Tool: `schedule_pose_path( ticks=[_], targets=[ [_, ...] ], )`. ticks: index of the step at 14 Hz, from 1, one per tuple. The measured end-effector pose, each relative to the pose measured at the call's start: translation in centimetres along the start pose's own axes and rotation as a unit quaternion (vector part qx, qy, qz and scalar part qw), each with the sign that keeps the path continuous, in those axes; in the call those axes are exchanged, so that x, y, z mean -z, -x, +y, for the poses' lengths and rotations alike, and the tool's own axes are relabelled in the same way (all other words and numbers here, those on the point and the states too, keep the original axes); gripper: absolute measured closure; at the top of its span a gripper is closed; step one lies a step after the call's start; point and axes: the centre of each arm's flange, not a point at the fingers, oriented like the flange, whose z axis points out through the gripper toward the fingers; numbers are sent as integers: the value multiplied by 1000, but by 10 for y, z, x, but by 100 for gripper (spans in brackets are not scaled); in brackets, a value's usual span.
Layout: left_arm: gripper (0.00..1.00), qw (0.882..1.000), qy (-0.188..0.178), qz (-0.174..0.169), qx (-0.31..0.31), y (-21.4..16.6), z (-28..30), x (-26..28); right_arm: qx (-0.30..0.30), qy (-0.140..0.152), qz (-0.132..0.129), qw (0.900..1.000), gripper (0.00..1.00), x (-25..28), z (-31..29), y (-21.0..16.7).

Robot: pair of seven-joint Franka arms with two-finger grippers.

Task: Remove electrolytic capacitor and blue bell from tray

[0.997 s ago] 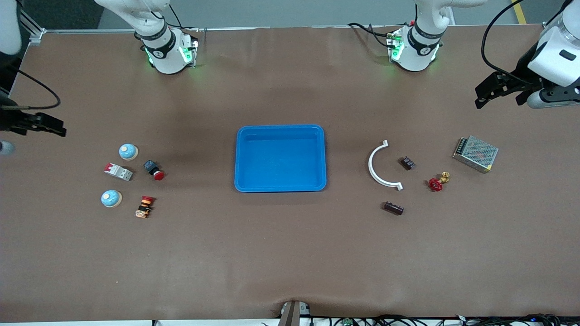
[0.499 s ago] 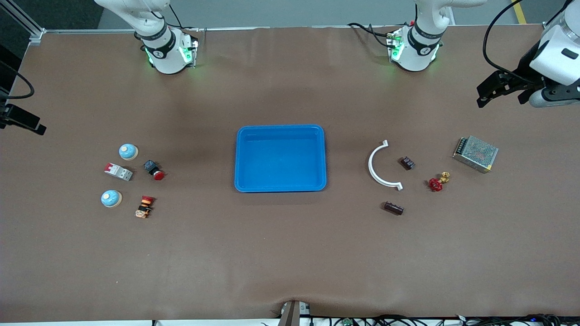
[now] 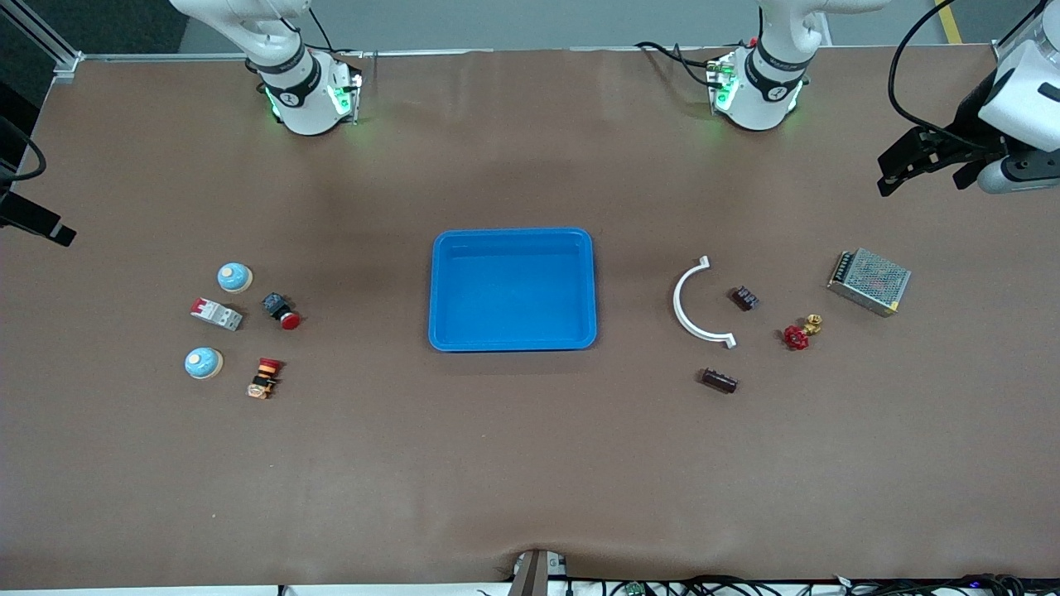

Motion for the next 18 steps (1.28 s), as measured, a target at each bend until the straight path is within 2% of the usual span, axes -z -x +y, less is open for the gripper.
schedule_pose_path(
  ticks=[2, 5, 8, 12, 15, 18],
  targets=[
    [0, 1000, 0, 0, 0, 0, 0, 0, 0, 0, 0, 1000, 0, 1, 0, 0],
    [0, 1000, -1, -4, 0, 1, -1, -1, -1, 3, -19, 1000, 0, 5, -3, 8],
    [0, 1000, -2, -11, 0, 2, -1, -2, 2, 2, -22, 1000, 0, 19, -8, 15],
    [0, 1000, -2, -9, 0, 3, -1, 3, 10, 0, -15, 1000, 0, 27, -11, 17],
    [0, 1000, -2, -9, 1, 3, -1, 6, 59, -3, 5, 998, 0, 45, -11, 18],
    [0, 1000, -2, -9, 1, 3, -1, 6, 78, -4, 16, 997, 0, 55, -11, 19]
  ],
)
